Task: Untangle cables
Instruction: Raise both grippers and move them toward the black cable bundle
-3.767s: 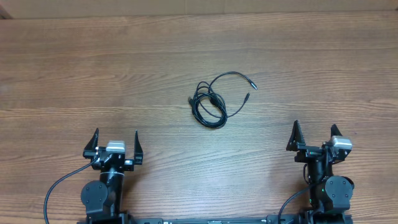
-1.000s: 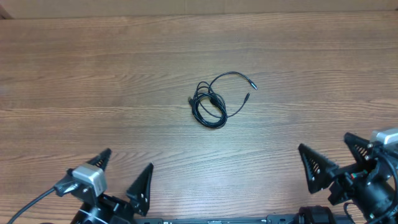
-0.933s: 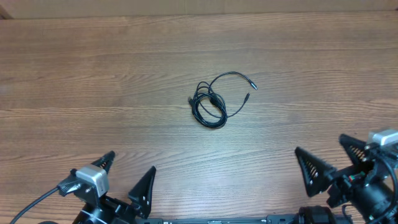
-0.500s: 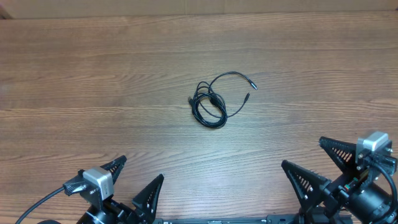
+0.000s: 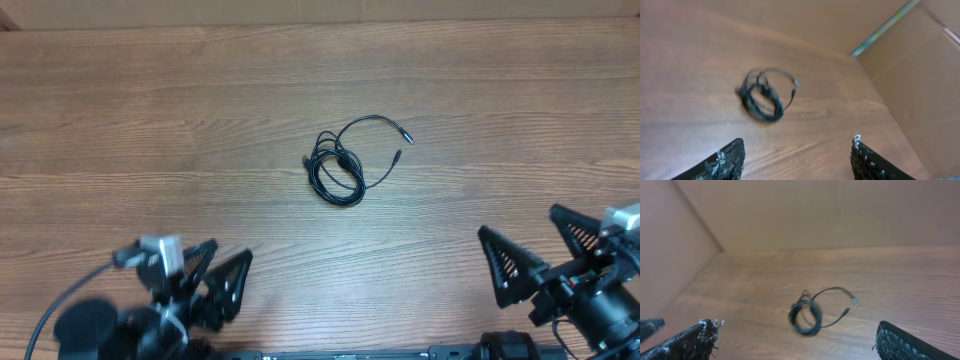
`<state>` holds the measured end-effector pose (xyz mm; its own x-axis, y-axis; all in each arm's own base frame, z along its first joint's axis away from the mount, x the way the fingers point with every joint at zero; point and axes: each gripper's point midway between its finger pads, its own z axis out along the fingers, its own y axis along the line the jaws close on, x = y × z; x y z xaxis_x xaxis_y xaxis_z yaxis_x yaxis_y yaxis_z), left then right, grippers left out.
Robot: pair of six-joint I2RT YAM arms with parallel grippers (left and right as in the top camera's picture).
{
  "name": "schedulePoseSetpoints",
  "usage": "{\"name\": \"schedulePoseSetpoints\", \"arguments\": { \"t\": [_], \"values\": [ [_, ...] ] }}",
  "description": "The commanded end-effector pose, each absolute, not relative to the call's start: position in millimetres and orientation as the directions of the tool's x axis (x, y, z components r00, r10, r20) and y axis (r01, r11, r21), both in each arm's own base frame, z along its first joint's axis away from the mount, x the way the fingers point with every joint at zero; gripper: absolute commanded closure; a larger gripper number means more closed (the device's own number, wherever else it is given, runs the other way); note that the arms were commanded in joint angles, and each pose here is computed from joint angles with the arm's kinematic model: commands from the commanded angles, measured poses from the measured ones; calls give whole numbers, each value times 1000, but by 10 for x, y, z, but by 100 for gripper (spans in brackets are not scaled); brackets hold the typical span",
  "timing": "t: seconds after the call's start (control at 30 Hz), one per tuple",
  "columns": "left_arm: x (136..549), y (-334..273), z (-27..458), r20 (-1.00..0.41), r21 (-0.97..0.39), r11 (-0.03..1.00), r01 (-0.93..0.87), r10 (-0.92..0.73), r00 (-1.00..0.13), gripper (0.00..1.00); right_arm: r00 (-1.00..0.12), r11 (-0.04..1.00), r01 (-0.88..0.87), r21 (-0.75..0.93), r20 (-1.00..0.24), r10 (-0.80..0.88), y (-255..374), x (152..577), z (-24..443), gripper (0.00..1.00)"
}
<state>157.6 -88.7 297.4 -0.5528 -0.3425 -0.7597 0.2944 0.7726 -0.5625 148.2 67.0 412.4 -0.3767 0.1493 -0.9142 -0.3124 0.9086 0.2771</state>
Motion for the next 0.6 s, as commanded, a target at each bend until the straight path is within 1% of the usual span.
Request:
{"name": "schedulePoseSetpoints", "arguments": {
  "t": [0.0,0.07,0.23,0.37,0.4,0.5,0.57],
  "values": [
    [1779,-887,2801,-640,-664,721,198,-412,-648,34,-322,933,-251,256,-932,168,544,1513,4248,0],
    [1905,-871,2739,-609,-676,717,169,-415,-676,35,-309,940,-234,248,-936,170,508,1536,4270,0],
    [2133,-869,2579,-533,-702,704,108,-418,-736,34,-307,954,-186,237,-936,172,425,1585,4255,0],
    [2278,-996,2387,-462,-713,695,91,-368,-807,28,-317,956,-169,239,-932,177,401,1632,4238,0],
    [2298,-1054,2349,-451,-714,693,101,-345,-823,27,-320,955,-167,244,-930,181,401,1646,4235,0],
    [2357,-1336,2252,-466,-695,689,206,-212,-859,22,-342,953,-158,257,-920,192,401,1714,4203,0],
    [2410,-1593,2169,-500,-662,684,307,-98,-860,15,-373,953,-148,266,-907,195,402,1782,4145,0]
  ]
}}
